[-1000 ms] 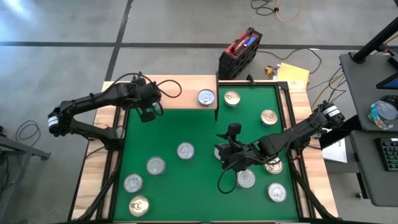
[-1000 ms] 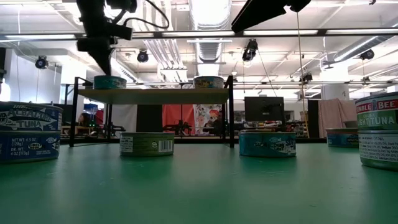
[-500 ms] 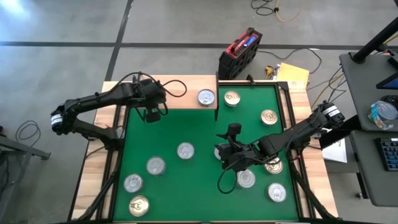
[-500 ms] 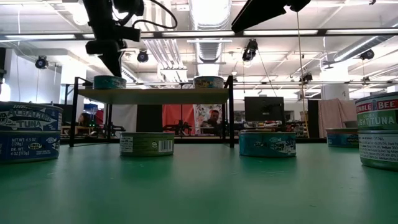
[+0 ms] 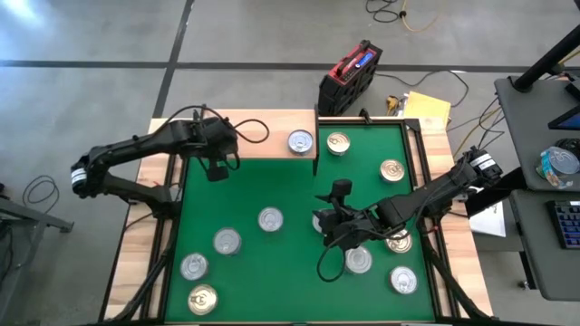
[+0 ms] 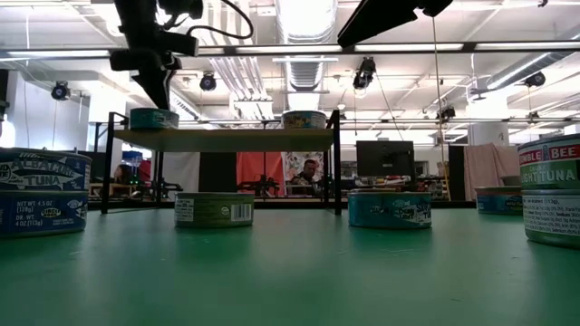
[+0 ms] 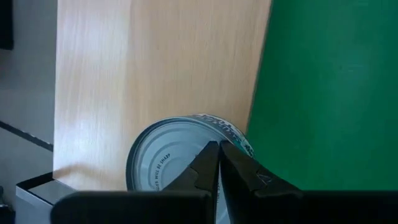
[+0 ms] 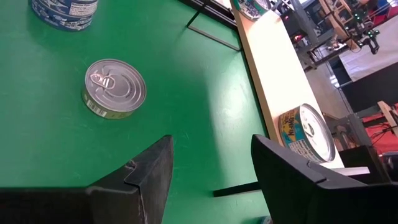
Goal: Stack canned seafood by type on shelf
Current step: Put the center light blue tuna can on the shelf
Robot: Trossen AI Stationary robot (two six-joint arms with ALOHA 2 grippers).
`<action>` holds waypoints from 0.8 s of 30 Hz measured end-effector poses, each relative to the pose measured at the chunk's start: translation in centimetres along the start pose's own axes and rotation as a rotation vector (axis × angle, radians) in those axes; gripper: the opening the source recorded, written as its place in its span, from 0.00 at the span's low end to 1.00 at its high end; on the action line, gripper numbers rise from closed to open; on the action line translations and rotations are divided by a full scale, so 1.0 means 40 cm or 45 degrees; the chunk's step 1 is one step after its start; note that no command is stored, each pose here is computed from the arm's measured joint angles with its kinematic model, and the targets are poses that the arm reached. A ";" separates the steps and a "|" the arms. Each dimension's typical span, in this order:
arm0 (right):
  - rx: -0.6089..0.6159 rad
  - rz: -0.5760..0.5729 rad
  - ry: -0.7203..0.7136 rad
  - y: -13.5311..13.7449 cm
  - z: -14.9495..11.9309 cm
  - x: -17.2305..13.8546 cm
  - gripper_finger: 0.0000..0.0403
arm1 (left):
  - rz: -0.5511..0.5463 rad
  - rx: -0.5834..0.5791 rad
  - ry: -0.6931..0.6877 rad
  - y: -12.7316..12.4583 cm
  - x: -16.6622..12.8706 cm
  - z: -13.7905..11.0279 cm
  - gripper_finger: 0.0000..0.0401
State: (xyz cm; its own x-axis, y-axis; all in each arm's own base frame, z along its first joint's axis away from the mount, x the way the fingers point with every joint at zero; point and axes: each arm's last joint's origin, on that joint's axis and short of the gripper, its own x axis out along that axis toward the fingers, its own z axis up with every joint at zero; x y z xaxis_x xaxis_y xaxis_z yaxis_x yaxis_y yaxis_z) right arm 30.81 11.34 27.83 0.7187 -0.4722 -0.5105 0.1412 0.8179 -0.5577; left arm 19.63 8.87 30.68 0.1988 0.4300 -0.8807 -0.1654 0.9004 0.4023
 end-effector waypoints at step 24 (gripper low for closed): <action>0.091 0.040 -0.051 0.004 0.013 0.016 0.51 | -0.047 -0.231 -0.143 -0.060 -0.089 -0.034 0.00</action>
State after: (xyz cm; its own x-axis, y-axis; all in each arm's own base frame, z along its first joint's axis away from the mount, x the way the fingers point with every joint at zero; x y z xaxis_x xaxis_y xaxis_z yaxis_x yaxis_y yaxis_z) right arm 31.64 11.33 27.74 0.7499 -0.4335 -0.4997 0.1653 0.8542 -0.4929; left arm 18.01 5.08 32.52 0.3130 0.4107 -0.8564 -0.3249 0.8936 0.3098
